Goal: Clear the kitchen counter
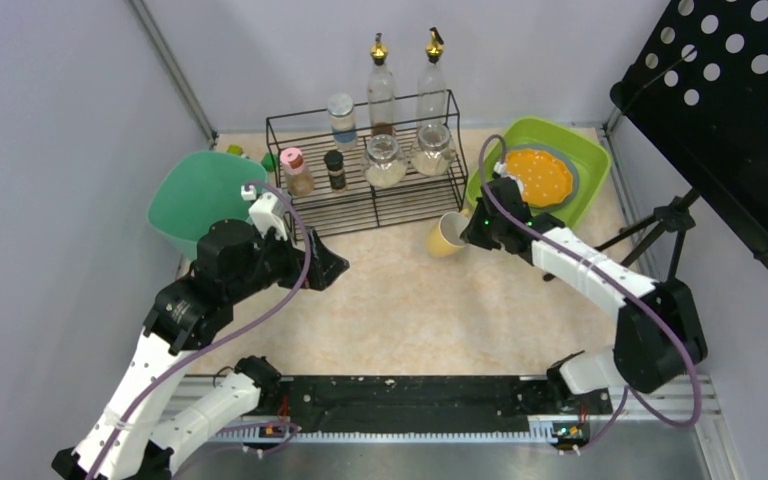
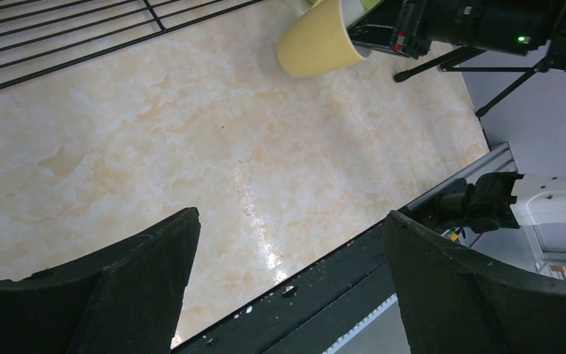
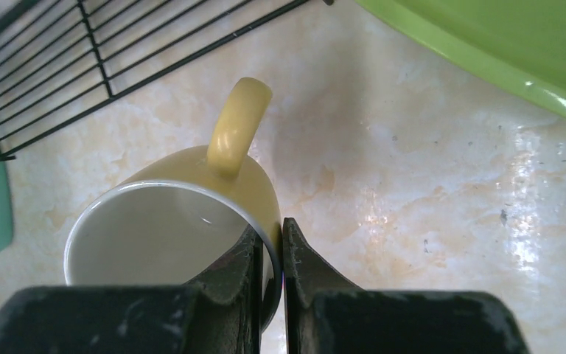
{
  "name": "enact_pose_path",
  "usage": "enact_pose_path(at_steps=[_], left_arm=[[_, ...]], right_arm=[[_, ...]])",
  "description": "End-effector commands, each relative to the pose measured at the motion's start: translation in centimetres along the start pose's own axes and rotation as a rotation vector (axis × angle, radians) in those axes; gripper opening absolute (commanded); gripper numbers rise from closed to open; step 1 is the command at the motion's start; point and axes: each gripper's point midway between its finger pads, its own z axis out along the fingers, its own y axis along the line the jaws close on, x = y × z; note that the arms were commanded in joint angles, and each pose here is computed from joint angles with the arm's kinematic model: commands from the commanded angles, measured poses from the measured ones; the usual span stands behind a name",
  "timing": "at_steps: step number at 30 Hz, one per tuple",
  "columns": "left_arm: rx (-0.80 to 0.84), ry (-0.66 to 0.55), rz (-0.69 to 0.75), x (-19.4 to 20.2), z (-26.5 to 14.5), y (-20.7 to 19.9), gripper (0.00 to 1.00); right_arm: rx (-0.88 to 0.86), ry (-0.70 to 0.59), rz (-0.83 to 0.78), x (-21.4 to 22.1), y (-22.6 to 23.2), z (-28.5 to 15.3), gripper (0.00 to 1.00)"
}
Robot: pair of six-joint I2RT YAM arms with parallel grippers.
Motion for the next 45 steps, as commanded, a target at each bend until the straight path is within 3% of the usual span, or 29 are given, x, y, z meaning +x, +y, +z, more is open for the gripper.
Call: enact_pose_path(at_steps=[1,11,25,34,45], left_arm=[[0.014,-0.049,0.023,-1.2,0.2,-0.3,0.99],[0.012,-0.045,0.020,-1.2,0.4,-0.3,0.99],[0.007,-0.035,0.025,-1.2,0.8,-0.2,0.99],[0.004,-0.029,0.043,-1.1,1.2,0.0,0.99],[0.037,-0.019,0.068,-1.0,1.2,-0.5,0.99]], right_arm=[[-0.118,-0.159,-0.028,-4.5,3.3,-5.6,0.00],[0.048,-0.363,-0.065,-9.2,-0.2,-11.2,0.00],[0.189,-0.458,-0.060,-17.8,-6.9,-9.9,0.00],[0.132,-0.560,-0.329,-21.2,-5.8,-8.2,0.00],[0.086,-0.503,-0.658,-23.3,-5.4,-5.2,0.00]])
